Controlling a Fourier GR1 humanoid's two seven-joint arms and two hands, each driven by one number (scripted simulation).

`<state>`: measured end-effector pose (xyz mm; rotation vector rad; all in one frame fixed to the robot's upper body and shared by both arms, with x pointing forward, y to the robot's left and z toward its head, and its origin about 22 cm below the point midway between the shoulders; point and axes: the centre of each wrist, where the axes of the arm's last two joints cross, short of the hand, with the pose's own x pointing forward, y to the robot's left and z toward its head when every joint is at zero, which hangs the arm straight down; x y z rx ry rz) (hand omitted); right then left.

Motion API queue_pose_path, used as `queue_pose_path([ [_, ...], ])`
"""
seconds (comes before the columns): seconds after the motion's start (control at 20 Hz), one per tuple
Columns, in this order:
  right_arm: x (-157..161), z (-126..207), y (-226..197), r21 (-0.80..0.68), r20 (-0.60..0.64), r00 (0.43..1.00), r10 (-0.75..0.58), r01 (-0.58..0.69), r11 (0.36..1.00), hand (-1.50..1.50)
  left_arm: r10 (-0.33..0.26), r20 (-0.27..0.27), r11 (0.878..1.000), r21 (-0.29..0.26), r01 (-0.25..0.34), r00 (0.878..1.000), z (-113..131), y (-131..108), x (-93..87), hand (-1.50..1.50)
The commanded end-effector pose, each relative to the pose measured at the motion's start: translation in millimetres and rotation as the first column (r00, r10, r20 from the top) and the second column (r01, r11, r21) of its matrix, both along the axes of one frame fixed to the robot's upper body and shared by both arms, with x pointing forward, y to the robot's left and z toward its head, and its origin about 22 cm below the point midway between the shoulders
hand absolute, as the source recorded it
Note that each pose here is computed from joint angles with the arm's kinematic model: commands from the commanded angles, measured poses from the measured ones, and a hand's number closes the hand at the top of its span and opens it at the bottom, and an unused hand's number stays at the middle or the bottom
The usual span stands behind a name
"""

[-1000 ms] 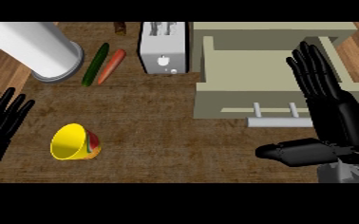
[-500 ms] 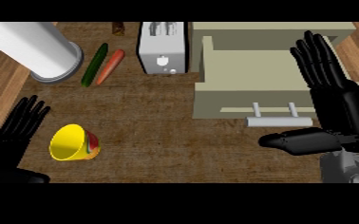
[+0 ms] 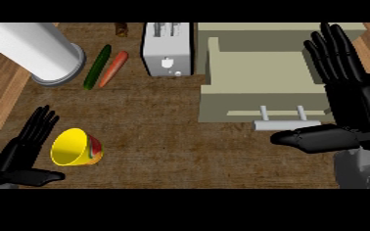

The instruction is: Pick up the cup, place it into the drawer and close the drawer

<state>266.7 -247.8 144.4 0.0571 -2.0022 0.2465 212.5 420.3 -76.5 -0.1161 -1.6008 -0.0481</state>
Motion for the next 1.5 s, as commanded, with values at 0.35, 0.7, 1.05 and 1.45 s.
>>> queue_pose_path([
  [0.35,-1,2,0,0.005,0.007,1.0,0.001,-0.001,1.0,-1.5,0.024,0.032,1.0,-0.013,-0.023,0.999,-41,6,-3.9,-1.5],
  [0.7,0,25,5,-0.004,0.0,1.0,0.021,-0.021,1.0,-1.5,0.017,0.049,0.999,-0.028,-0.016,0.999,-67,-28,-6.2,-1.5],
  [1.05,10,10,-7,0.0,0.007,1.0,0.006,-0.006,1.0,-1.5,-0.011,0.074,1.0,-0.027,0.013,0.997,-62,-29,7.1,-1.5],
  [1.45,6,19,-19,-0.013,0.001,1.0,0.025,-0.025,1.0,-1.5,-0.036,0.088,0.998,-0.042,0.04,0.995,-76,-48,-1.4,-1.5],
])
